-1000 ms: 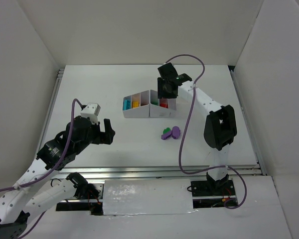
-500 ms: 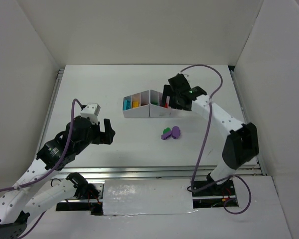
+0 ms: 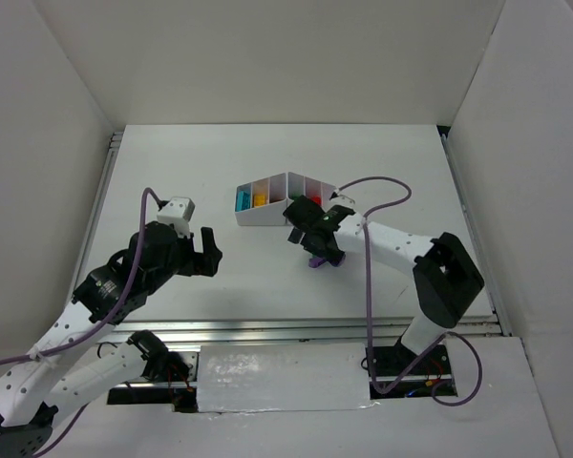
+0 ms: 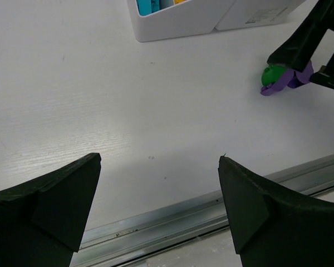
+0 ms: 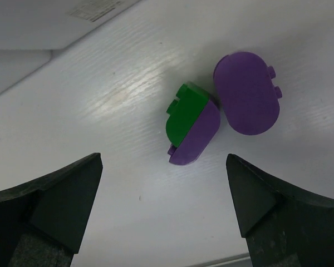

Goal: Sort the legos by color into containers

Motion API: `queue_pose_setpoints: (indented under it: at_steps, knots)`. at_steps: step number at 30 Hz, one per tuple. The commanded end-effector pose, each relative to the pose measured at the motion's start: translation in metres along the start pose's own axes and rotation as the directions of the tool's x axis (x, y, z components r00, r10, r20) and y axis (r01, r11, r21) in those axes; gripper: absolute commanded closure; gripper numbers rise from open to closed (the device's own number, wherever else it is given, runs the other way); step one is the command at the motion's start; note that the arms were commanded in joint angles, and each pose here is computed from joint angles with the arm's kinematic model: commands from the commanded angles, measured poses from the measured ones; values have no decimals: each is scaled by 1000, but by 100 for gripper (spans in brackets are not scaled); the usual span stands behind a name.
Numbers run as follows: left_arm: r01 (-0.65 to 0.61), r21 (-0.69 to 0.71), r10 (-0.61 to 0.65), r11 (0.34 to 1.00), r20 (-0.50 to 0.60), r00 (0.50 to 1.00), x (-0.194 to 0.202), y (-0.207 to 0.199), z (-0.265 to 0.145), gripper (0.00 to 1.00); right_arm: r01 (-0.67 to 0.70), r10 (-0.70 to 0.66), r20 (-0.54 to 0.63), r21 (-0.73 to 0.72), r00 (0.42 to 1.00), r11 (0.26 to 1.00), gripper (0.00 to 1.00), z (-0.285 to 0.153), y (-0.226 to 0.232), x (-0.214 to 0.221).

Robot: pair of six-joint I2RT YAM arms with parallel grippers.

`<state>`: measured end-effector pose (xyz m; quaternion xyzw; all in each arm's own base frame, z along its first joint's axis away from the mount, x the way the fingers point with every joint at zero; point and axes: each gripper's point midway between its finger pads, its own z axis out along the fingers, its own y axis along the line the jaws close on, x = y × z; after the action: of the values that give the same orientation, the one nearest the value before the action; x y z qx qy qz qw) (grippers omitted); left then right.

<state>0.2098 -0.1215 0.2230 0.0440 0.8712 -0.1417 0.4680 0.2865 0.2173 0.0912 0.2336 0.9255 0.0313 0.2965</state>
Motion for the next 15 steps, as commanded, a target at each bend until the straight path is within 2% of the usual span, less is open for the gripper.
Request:
queue_pose_setpoints:
  at_steps: [1, 9, 15]
  knots:
    - [4, 37, -6, 999, 35, 999, -7, -7, -1, 0, -202, 196, 74, 79, 978, 976, 0, 10, 1, -9]
    - [-7, 72, 4, 997, 43, 999, -8, -13, -5, 0, -256, 249, 63, 178, 966, 950, 1, 47, -7, 7]
    - [-5, 87, -1, 996, 65, 998, -10, -14, -11, 0, -263, 258, 50, 188, 965, 946, 9, 60, -11, 16]
